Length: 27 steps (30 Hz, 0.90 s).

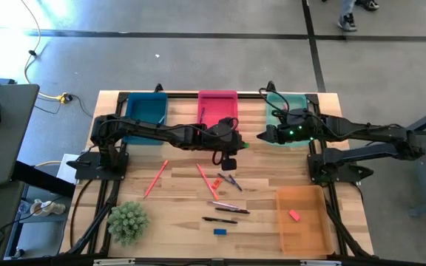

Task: Sort crayons/erasers/pens/pencils in bins
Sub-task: Put the green eraser into the orange bin

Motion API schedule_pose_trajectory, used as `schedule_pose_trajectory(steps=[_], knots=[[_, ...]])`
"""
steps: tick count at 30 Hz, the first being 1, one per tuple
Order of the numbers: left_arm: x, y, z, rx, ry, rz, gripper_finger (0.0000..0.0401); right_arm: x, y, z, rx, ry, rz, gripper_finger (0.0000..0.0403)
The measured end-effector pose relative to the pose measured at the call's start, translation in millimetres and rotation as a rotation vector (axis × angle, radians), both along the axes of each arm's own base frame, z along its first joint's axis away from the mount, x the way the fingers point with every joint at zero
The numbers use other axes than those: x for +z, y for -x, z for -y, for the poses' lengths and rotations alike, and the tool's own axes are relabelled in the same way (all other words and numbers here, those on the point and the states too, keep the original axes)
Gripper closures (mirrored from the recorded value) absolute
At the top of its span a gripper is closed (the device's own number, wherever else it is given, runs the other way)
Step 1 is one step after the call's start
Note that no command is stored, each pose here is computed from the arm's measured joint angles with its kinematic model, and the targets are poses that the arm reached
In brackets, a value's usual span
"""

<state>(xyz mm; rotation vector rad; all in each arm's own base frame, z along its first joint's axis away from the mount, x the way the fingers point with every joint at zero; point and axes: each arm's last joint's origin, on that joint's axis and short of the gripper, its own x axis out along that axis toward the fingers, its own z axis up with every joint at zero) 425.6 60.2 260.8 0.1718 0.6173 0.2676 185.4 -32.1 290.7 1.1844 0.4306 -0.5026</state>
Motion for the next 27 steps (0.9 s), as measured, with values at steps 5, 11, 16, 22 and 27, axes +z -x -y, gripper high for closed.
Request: schedule_pose_trajectory(steps=[5,11,16,22,27], knots=[[6,-3,-1,0.003,-0.015,0.068,0.0348,-6,-12,-3,0.017,-0.004,-0.009,0.0267],[8,-5,-1,0.021,-0.029,0.093,0.0348,-6,-27,-4,0.033,0.007,0.049,0.0267],[8,-4,-2,0.029,-0.034,0.094,0.0348,-9,-30,-4,0.038,-0.009,0.034,0.0268],[9,-5,-2,0.048,-0.045,0.100,0.0348,-10,-31,-4,0.046,-0.007,0.036,0.0289],[9,-5,-2,0.047,-0.045,0.104,0.0348,-10,-32,-4,0.052,0.002,0.029,0.0331]])
